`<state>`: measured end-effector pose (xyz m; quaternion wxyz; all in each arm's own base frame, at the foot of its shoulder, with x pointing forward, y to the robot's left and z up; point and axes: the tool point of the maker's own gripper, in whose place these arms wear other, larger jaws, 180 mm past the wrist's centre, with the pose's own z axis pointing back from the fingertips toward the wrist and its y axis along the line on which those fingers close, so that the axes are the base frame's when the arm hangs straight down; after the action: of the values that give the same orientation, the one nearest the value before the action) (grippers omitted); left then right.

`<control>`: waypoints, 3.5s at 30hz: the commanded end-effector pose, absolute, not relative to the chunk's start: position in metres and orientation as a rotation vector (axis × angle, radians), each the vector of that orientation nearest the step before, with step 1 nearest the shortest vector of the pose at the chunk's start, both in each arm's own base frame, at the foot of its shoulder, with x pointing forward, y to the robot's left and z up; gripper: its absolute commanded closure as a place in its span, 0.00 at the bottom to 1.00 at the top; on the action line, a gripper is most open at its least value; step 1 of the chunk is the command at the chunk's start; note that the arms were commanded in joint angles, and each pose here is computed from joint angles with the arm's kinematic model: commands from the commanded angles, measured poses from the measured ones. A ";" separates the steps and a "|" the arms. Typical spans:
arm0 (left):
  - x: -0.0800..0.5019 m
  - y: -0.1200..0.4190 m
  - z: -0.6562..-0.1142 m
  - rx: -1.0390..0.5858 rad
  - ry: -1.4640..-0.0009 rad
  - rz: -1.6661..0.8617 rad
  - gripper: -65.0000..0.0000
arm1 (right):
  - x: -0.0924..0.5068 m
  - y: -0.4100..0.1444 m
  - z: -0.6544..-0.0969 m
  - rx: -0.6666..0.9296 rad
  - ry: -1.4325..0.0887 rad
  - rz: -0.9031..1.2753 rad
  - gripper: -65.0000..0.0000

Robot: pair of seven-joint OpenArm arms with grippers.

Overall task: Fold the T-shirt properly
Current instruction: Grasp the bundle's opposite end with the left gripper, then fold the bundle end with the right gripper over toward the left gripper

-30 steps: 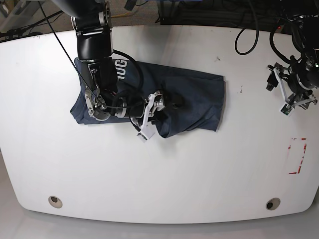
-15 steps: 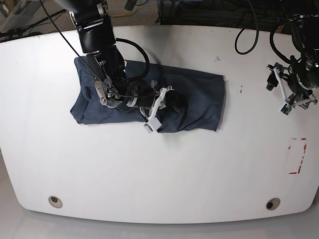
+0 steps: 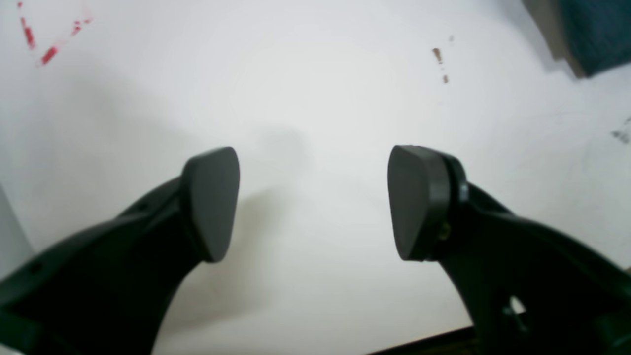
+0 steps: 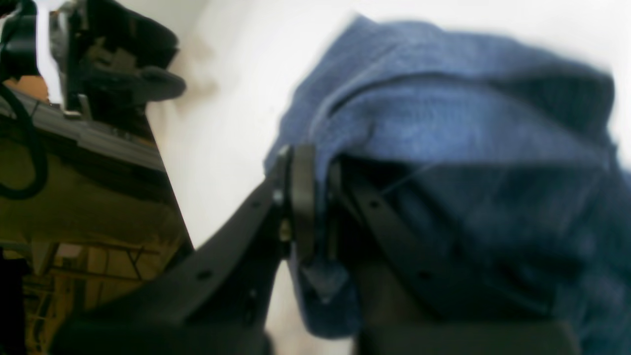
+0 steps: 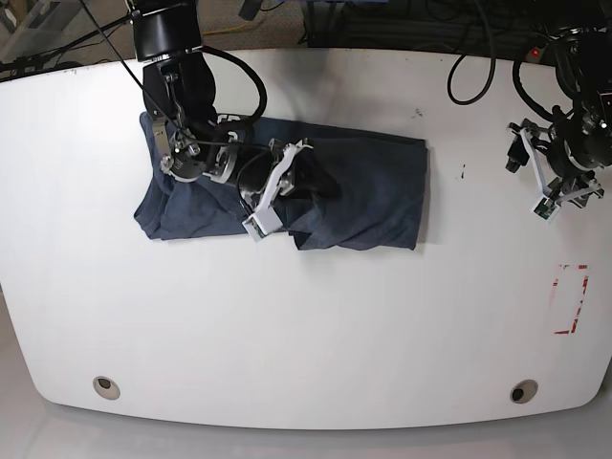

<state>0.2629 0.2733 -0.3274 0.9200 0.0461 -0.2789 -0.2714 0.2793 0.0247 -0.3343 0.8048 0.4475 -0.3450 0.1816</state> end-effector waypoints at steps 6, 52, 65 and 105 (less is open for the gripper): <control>0.275 0.242 -0.325 0.055 -0.608 -0.639 0.33 | 0.285 0.014 -0.343 0.970 -0.739 0.317 1.00; 0.315 0.033 -0.401 -0.418 -0.665 -0.762 0.33 | 0.297 -0.081 -0.420 0.827 -0.706 -0.017 1.00; 0.330 0.065 -0.395 -0.353 -0.679 -0.774 0.33 | 0.300 -0.082 -0.415 0.827 -0.717 -0.006 1.00; 0.324 0.003 -0.377 -0.423 -0.745 -0.905 0.33 | 0.300 -0.327 -0.356 0.445 -0.896 -0.332 0.34</control>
<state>0.3171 0.0084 -0.3860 0.8203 -0.1867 -0.3300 -0.4283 0.2919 -0.3095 -0.3728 0.8726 0.2224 -0.4036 -0.1620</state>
